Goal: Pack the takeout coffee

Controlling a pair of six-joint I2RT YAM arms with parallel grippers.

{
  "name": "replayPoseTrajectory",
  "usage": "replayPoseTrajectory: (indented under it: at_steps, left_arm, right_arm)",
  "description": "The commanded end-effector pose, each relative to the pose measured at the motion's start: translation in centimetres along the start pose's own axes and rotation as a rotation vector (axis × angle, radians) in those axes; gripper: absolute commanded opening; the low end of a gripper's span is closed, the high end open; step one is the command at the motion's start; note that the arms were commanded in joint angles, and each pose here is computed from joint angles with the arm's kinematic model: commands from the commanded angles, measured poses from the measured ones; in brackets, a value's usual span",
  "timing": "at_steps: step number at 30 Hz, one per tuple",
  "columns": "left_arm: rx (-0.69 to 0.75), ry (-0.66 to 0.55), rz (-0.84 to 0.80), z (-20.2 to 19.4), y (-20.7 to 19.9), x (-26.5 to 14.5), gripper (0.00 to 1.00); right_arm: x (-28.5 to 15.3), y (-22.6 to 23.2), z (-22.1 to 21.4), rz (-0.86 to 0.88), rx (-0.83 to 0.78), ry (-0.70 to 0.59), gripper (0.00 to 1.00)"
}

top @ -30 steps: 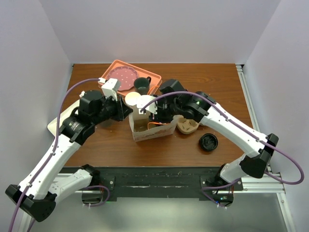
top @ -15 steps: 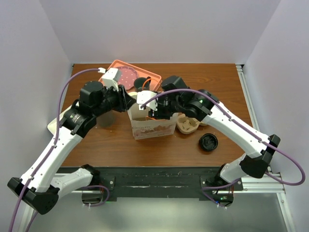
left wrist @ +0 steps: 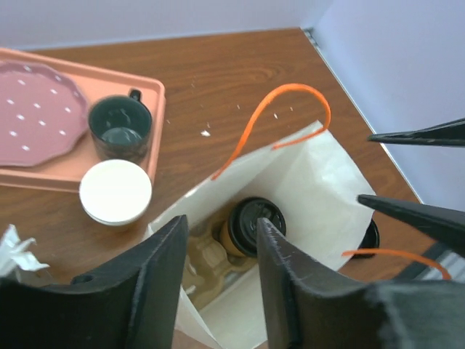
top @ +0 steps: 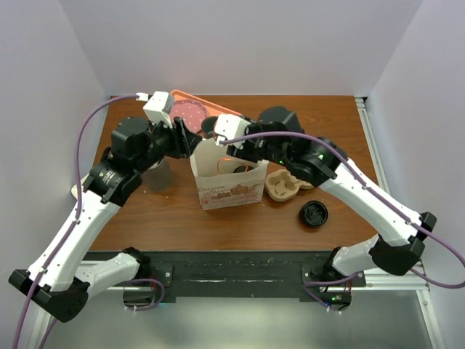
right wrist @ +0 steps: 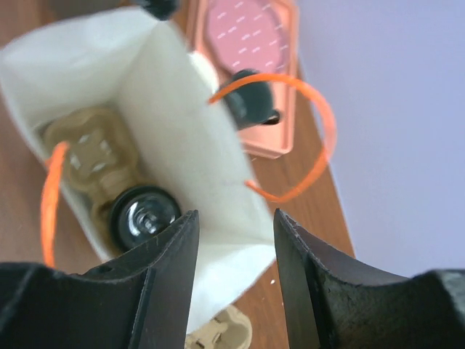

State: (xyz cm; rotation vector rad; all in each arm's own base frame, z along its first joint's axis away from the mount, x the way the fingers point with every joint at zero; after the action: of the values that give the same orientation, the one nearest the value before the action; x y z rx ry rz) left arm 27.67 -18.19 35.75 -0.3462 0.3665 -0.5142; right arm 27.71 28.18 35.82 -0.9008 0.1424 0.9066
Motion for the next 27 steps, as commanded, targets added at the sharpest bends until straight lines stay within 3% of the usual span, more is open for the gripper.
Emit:
replayPoseTrajectory:
  at_steps: [1, 3, 6, 10, 12, 16, 20, 27]
  left_arm:
    - [0.099, -0.212, 0.047, 6.0, -0.3, -2.0, 0.55]
    - [0.120, -0.256, 0.121, 7.3, 0.7, -2.9, 0.60]
    - [0.128, -0.286, 0.258, 8.5, 2.6, -4.0, 0.66]
    - [0.132, -0.185, 0.538, 7.4, 7.1, -3.8, 0.65]
    - [0.147, -0.122, 0.693, 6.9, 9.3, -4.8, 0.60]
    - [0.193, 0.000, 0.721, 4.4, 10.8, -2.6, 0.57]
    - [0.139, 0.177, 0.692, -0.2, 11.5, -0.3, 0.58]
    - [0.119, 0.267, 0.678, -3.1, 12.7, 3.1, 0.54]
  right_arm:
    - [-3.8, -6.1, 4.0, -0.273, 0.178, -0.159, 0.50]
    - [-4.2, -6.7, 4.3, -0.300, 0.242, -0.169, 0.50]
    - [-4.8, -7.9, 4.4, -0.404, 0.550, -0.189, 0.50]
    - [-5.8, -8.3, 4.4, -0.447, 0.762, -0.216, 0.62]
    - [-6.5, -8.3, 4.9, -0.441, 0.850, -0.259, 0.62]
    - [-7.3, -8.3, 6.0, -0.415, 0.926, -0.342, 0.64]
    - [-7.9, -8.1, 6.1, -0.410, 0.922, -0.393, 0.72]
    - [-9.8, -8.2, 5.1, -0.450, 0.836, -0.409, 0.85]
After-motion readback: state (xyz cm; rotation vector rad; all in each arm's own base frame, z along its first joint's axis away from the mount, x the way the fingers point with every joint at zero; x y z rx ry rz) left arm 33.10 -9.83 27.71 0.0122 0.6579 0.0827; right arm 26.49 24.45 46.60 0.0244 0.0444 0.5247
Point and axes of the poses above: each gripper's point midway between its finger pads, its own x axis out along the fingers, its own y axis along the line the jaws close on, z = x × y, the point moved 1 cm from there along -x, back along the fingers, and after that the axes turned 4 degrees about -x, right-handed, at the moved point
